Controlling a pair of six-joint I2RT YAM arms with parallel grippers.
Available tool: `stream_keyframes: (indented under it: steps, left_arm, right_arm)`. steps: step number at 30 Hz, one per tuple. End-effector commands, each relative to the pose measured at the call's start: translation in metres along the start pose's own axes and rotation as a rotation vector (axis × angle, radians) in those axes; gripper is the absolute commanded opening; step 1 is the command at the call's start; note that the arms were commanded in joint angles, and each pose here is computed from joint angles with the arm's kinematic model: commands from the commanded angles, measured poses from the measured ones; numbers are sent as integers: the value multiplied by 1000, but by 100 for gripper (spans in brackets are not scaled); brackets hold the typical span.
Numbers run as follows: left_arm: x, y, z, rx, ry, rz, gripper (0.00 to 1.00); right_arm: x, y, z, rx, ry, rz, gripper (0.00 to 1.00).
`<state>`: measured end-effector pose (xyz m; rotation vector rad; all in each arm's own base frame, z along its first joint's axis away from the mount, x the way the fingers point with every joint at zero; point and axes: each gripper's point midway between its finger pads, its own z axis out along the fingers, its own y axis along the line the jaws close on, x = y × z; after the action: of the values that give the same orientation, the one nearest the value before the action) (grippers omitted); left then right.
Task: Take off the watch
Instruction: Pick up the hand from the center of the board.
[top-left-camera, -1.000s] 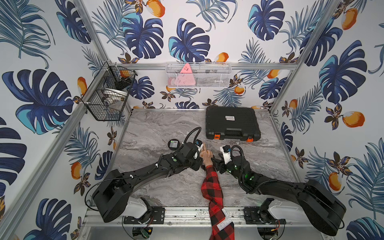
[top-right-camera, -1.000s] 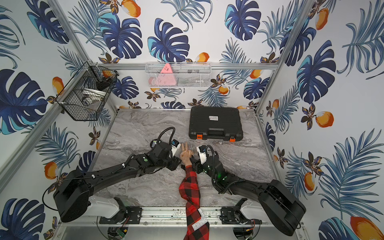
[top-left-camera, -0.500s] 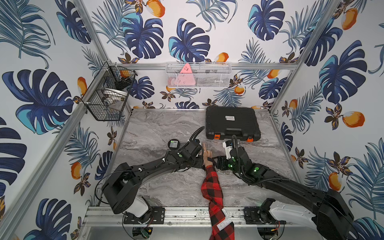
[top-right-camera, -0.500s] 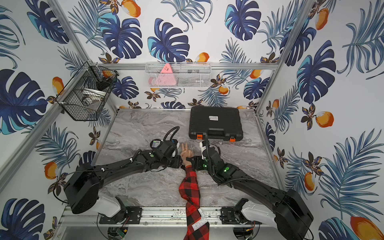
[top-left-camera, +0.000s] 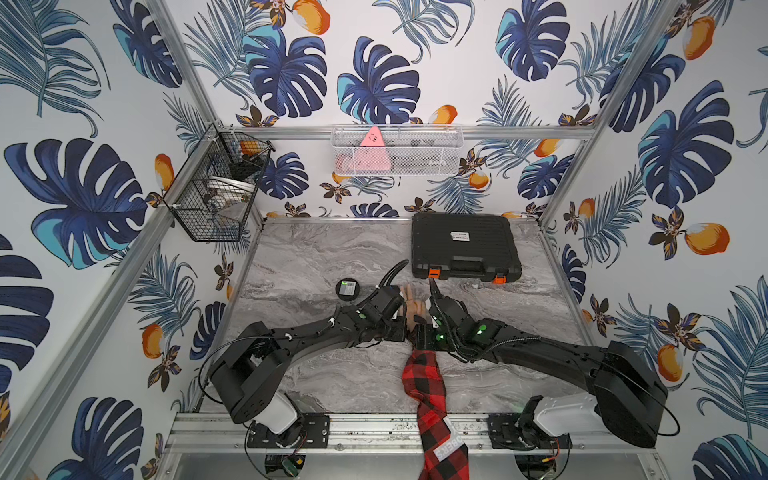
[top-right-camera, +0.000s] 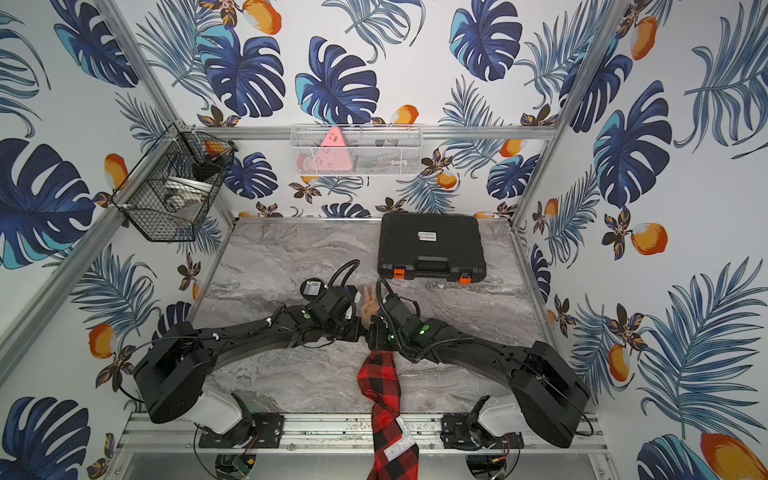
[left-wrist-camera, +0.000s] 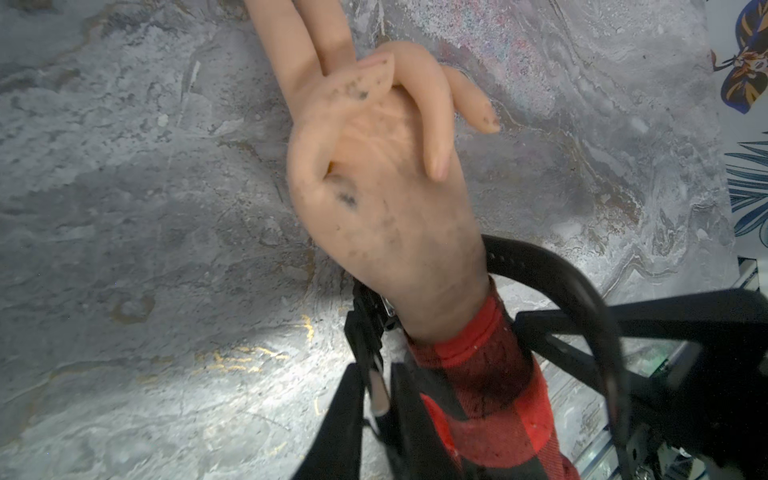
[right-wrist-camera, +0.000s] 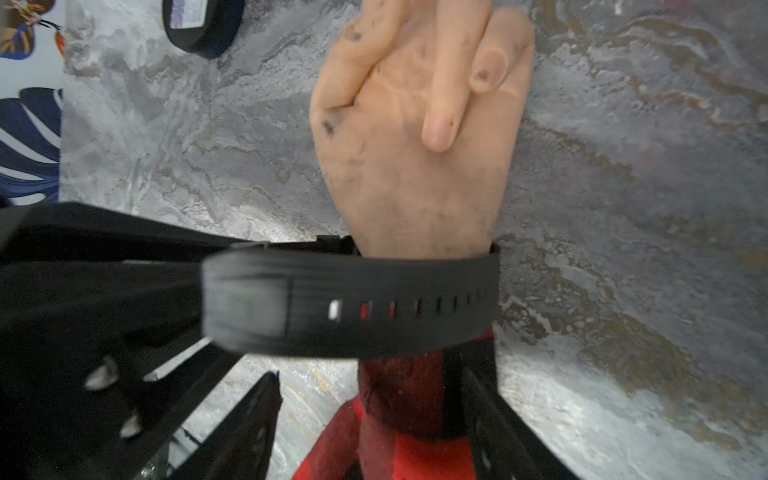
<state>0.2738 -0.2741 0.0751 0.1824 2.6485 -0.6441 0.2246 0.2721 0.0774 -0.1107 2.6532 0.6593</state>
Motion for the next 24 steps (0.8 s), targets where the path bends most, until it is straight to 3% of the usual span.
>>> stream_keyframes:
  steps: [1, 14, 21, 24]
  left_arm:
    - [-7, -6, 2, 22, -19, 1, 15]
    - [-12, -9, 0, 28, -30, 3, 2]
    - [-19, 1, -8, -34, -58, 23, 0]
    - [-25, 18, -17, -97, -69, 27, 0]
  right_arm:
    - [5, -9, 8, 62, 29, 6, 71]
    - [13, -28, 34, 171, 85, -25, 67]
    - [8, -27, 27, 168, 60, -27, 46]
    - [3, -27, 22, 166, 32, -30, 42]
